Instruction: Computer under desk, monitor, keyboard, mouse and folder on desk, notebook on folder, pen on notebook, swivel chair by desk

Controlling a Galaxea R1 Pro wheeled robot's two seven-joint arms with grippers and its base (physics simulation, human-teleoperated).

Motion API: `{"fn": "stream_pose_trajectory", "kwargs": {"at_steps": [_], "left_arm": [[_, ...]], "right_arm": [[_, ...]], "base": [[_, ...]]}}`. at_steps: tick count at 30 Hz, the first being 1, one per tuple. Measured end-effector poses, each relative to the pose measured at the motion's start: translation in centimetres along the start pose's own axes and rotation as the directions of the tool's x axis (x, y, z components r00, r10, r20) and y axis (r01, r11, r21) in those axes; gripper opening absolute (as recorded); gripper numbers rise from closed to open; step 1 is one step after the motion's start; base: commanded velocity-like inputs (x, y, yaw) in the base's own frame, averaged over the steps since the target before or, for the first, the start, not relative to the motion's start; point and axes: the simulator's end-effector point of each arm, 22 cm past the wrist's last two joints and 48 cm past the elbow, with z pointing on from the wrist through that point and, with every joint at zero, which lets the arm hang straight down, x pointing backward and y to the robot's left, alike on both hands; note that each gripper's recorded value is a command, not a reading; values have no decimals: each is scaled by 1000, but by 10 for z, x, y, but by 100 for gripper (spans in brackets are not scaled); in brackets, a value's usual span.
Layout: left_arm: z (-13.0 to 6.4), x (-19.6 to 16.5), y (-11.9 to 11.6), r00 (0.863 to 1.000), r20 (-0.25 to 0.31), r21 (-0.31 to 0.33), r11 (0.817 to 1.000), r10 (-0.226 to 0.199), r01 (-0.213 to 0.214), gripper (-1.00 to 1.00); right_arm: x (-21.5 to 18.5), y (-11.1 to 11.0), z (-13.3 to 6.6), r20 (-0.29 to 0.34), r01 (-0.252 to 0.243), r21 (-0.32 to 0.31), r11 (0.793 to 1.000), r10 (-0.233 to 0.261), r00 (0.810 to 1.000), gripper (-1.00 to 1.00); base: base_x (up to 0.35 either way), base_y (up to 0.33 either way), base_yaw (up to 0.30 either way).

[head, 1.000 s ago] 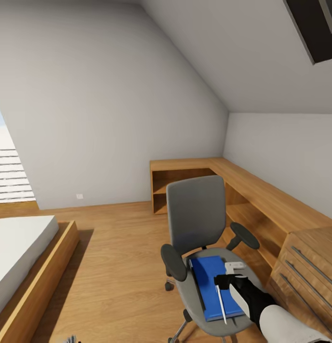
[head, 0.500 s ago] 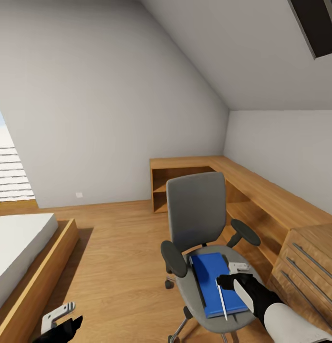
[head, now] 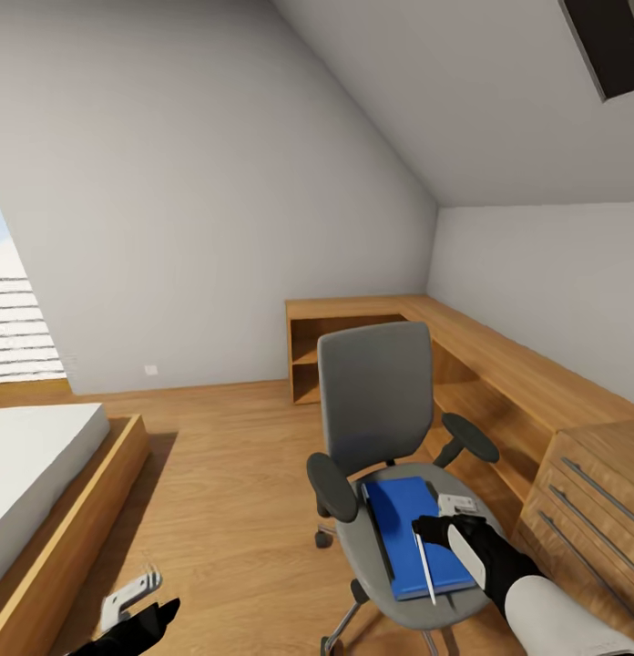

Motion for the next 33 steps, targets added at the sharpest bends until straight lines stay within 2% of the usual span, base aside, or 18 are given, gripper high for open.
{"fn": "stream_pose_trajectory", "kwargs": {"at_steps": [5,19,33], "left_arm": [[11,14,4,1000,-12,-1,1000,-3,3,100],[12,14,6,1000,-8,-4,1000,-1,1,100],[30,25,15,1000,20,-5,1000,1,-1,100]], "right_arm": [[2,4,6,11,2,-6,1000,-2,1000,100],[4,11,6,5,3,-18,1000,-3,1000,100],[25,20,25,3,2,-31,1000,-2,1000,100]], "base": [[0,0,0],[0,0,0],[0,0,0]]}}
